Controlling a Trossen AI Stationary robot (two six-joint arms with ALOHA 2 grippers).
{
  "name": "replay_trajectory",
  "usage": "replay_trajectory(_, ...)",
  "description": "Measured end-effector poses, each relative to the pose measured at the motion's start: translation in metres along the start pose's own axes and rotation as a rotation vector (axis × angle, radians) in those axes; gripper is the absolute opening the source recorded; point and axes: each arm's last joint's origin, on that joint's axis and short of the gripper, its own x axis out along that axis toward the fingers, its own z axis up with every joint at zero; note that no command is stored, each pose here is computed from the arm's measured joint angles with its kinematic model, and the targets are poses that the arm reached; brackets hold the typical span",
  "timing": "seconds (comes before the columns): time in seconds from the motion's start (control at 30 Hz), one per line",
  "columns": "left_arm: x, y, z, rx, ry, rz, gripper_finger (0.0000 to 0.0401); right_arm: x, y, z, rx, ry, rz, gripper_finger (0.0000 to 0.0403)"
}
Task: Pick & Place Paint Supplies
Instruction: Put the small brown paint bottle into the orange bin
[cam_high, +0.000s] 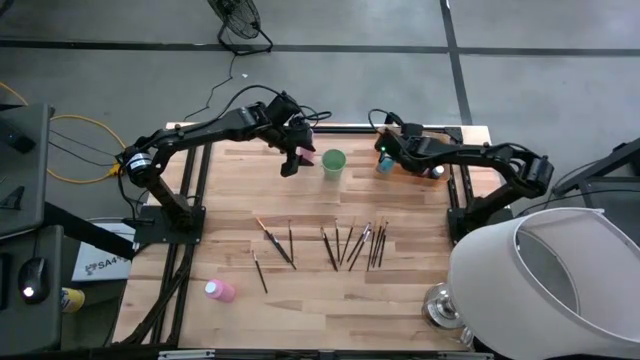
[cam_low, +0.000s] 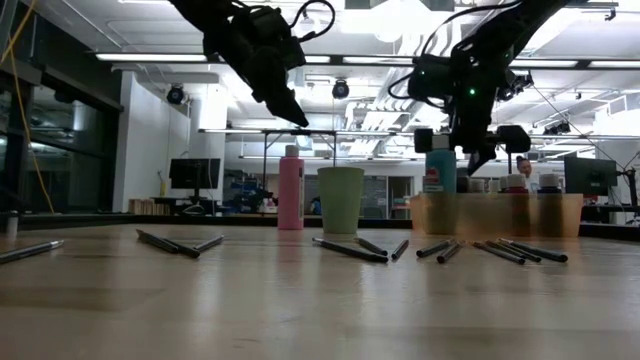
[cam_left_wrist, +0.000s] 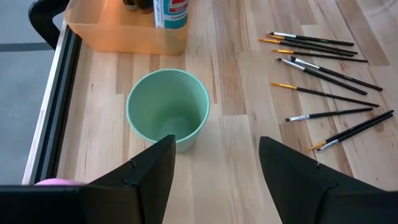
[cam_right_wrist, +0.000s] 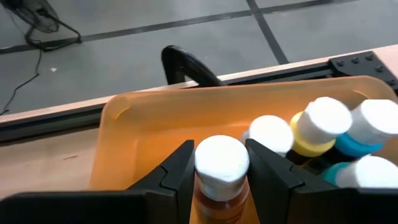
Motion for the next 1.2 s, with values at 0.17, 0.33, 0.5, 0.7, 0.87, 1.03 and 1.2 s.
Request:
replay_trajectory(0.17, 0.000, 0.000, 0.000, 0.000, 0.000, 0.000, 0.0225, 0.002, -0.001, 0.002, 0.013, -0.011, -0.006, 0.0118)
replay_trajectory(0.33, 0.000, 0.000, 0.000, -0.003, 0.001, 0.000, 0.0225, 0.006, -0.003, 0.006, 0.100, -0.009, -0.022, 0.0114)
replay_trajectory(0.5, 0.000, 0.000, 0.000, -0.005, 0.004, -0.002, 0.0225, 0.011, -0.007, 0.009, 0.158, -0.008, -0.048, 0.0124)
replay_trajectory(0.7, 0.000, 0.000, -0.001, -0.005, 0.004, -0.002, 0.0225, 0.014, -0.009, 0.012, 0.143, -0.012, -0.065, 0.0119)
replay_trajectory(0.87, 0.000, 0.000, -0.001, -0.004, 0.004, -0.002, 0.0225, 0.018, -0.012, 0.016, 0.156, -0.016, -0.083, 0.0126)
replay_trajectory(1.03, 0.000, 0.000, 0.000, -0.004, 0.004, -0.002, 0.0225, 0.018, -0.013, 0.016, 0.129, -0.010, -0.090, 0.0120)
replay_trajectory(1.2, 0.000, 0.000, 0.000, -0.003, 0.004, -0.002, 0.0225, 0.018, -0.015, 0.014, 0.107, 0.004, -0.107, 0.0124)
